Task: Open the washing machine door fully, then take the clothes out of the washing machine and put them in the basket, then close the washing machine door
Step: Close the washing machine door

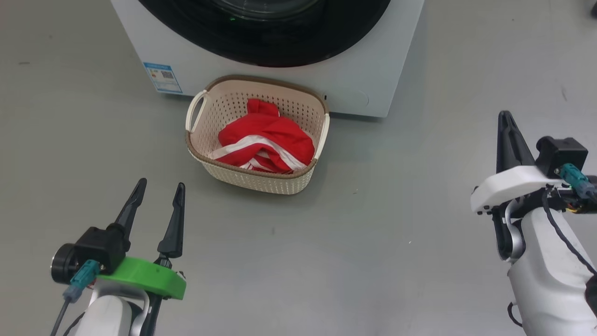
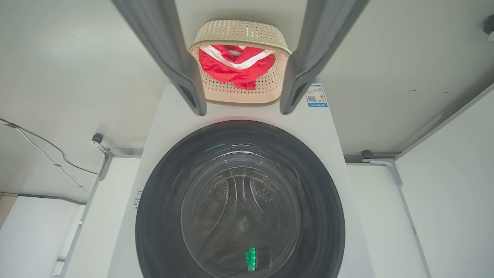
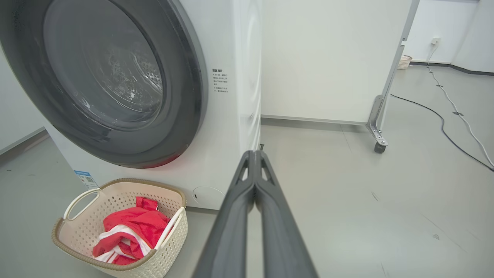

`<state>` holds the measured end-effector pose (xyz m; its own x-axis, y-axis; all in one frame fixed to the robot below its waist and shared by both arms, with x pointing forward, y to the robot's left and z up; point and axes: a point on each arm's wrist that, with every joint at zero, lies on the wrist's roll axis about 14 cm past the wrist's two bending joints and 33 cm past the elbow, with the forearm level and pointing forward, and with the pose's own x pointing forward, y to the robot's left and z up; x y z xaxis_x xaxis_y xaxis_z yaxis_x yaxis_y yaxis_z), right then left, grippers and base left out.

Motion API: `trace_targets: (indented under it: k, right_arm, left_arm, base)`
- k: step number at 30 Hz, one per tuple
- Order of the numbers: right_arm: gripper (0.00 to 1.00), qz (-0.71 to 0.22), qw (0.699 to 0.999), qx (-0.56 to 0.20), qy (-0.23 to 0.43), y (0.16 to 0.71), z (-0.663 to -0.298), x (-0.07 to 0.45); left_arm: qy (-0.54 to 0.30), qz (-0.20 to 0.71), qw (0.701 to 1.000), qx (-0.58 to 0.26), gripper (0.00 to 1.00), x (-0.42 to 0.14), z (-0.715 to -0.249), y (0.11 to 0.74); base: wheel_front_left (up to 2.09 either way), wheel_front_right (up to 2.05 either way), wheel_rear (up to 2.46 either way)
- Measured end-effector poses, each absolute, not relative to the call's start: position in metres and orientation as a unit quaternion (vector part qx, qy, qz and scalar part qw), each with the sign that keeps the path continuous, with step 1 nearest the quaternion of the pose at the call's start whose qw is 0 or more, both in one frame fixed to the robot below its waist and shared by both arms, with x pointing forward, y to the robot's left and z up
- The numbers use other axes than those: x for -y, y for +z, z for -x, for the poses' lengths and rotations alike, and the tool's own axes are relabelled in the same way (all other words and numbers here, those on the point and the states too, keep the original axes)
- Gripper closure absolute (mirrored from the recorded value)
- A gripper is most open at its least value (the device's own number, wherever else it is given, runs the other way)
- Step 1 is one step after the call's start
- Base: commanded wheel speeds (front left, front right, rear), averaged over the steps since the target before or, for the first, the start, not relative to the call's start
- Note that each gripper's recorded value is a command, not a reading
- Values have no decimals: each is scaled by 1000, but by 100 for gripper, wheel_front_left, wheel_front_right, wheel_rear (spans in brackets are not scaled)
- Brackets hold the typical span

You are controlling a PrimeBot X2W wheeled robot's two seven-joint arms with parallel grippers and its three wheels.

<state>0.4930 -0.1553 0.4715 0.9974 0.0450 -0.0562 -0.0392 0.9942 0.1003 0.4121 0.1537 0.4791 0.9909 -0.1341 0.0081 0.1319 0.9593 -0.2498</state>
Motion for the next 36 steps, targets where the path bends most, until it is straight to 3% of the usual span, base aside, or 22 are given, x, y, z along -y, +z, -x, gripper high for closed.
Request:
trace_targets:
  k: [15,17,18,36]
  right_arm:
    - [100,-71,997,-2,-42,488,-398,199]
    - [51,-74,996,2,-45,489,-389,200]
    - [0,-75,996,6,-47,491,-384,201]
    - [0,-78,995,33,-48,503,-356,203]
  left_arm:
    - [-102,124,987,14,0,-130,-374,496]
    - [-106,124,987,13,0,-128,-370,496]
    - [-109,123,986,13,0,-126,-368,496]
    - [-123,116,985,26,0,-116,-358,505]
  base:
    - [0,0,0]
    - [0,0,0]
    - [0,0,0]
    - [0,0,0]
